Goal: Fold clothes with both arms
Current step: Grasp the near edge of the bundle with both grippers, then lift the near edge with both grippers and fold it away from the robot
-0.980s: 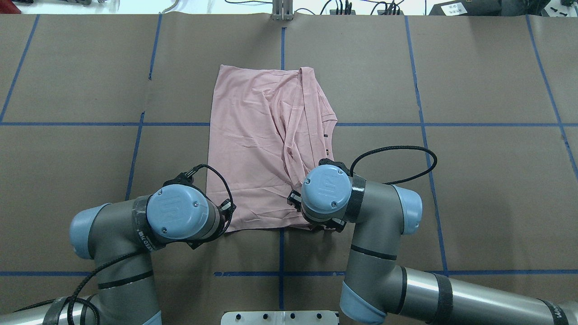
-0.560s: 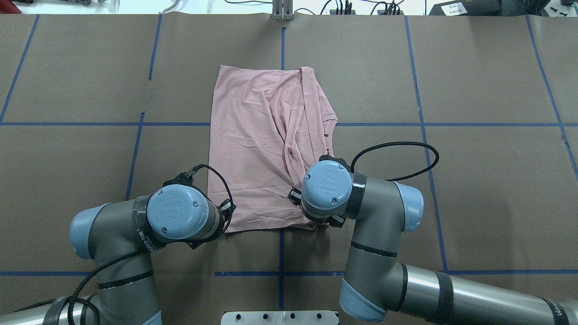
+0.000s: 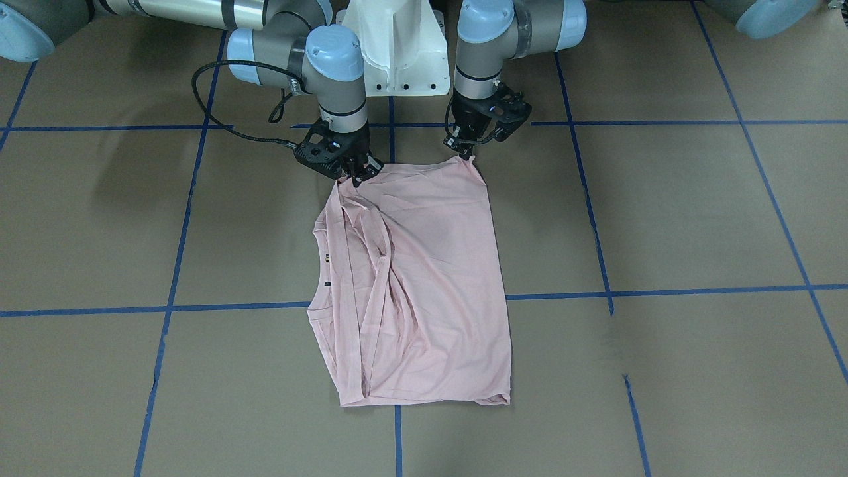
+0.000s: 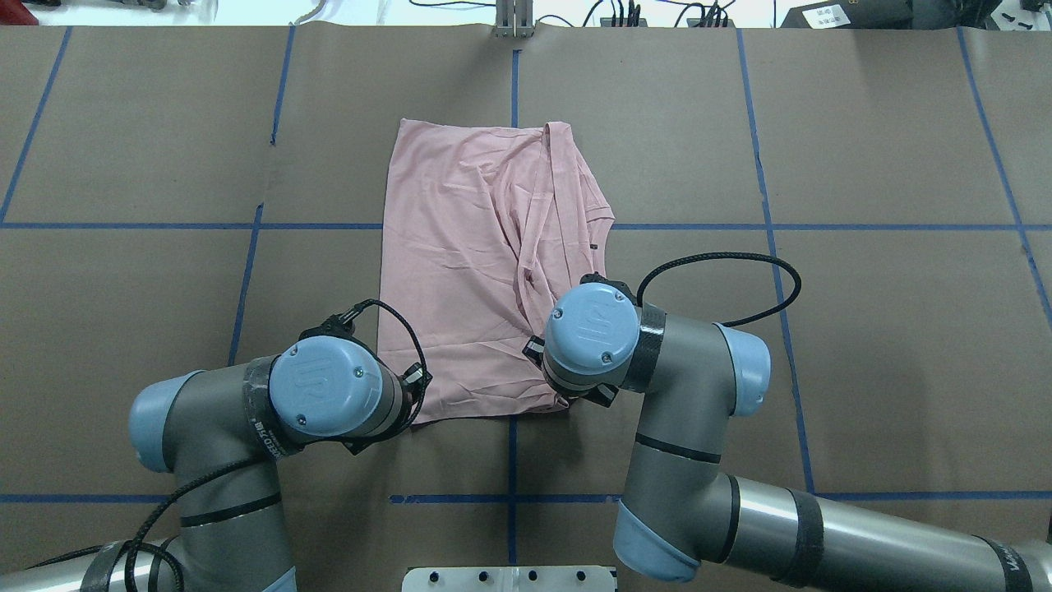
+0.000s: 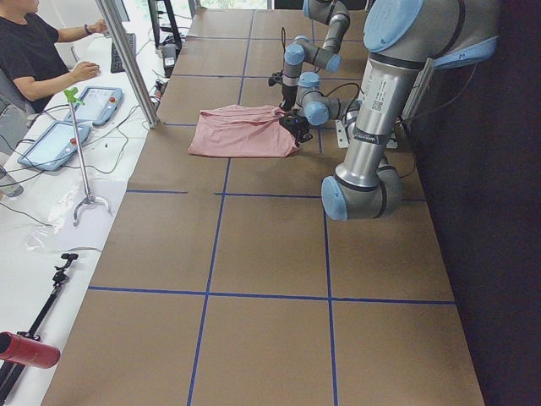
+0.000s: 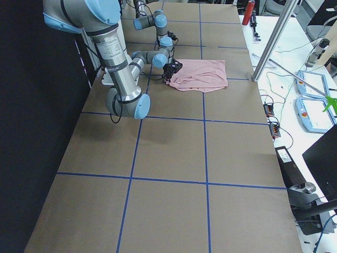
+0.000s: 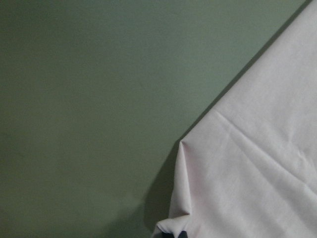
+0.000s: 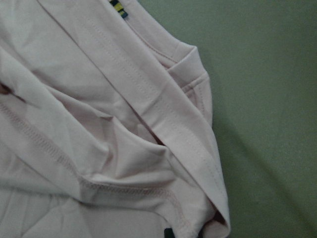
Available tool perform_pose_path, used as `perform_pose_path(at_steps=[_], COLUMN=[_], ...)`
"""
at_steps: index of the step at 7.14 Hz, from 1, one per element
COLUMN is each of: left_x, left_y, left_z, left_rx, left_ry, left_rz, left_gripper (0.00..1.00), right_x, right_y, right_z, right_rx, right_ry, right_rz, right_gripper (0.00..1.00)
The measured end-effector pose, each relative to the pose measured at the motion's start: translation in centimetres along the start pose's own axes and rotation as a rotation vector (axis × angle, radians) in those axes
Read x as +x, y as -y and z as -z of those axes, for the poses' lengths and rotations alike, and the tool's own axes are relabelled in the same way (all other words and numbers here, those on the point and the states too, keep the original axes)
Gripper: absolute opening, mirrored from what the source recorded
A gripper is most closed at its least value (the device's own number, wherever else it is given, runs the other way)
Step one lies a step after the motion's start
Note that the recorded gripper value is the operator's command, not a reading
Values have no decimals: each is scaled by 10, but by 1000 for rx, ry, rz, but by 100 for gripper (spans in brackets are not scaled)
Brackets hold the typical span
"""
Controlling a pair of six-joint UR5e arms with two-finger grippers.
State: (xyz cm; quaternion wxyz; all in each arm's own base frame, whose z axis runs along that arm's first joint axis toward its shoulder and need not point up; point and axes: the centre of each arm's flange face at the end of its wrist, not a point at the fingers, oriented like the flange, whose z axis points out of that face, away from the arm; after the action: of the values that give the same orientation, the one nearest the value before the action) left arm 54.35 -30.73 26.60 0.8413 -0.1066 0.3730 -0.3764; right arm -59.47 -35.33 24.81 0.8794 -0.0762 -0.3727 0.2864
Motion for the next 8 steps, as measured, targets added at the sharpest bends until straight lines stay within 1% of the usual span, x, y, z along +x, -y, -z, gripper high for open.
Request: perform_pose_path(at_steps=[2,4,6,8], left_x=[0,-5,-21,-37], left_y=[0,-6,-32,-51], left_z=[2,18,38,47], left_rx=[-1,-10,-36,-62], left_ry=[-2,-6,16,33], left_rz=[0,-13,-48,-82], left_gripper=[0,0,0,0], right_x=[0,16,33,44], right_y=[2,0,-9,-28], right_z=[8,29,48,59], right_rx=[-10,-61,-101,-135], right_ry=[12,32,53,67], right_rz=[-7,1,19,46], right_gripper=[0,0,0,0])
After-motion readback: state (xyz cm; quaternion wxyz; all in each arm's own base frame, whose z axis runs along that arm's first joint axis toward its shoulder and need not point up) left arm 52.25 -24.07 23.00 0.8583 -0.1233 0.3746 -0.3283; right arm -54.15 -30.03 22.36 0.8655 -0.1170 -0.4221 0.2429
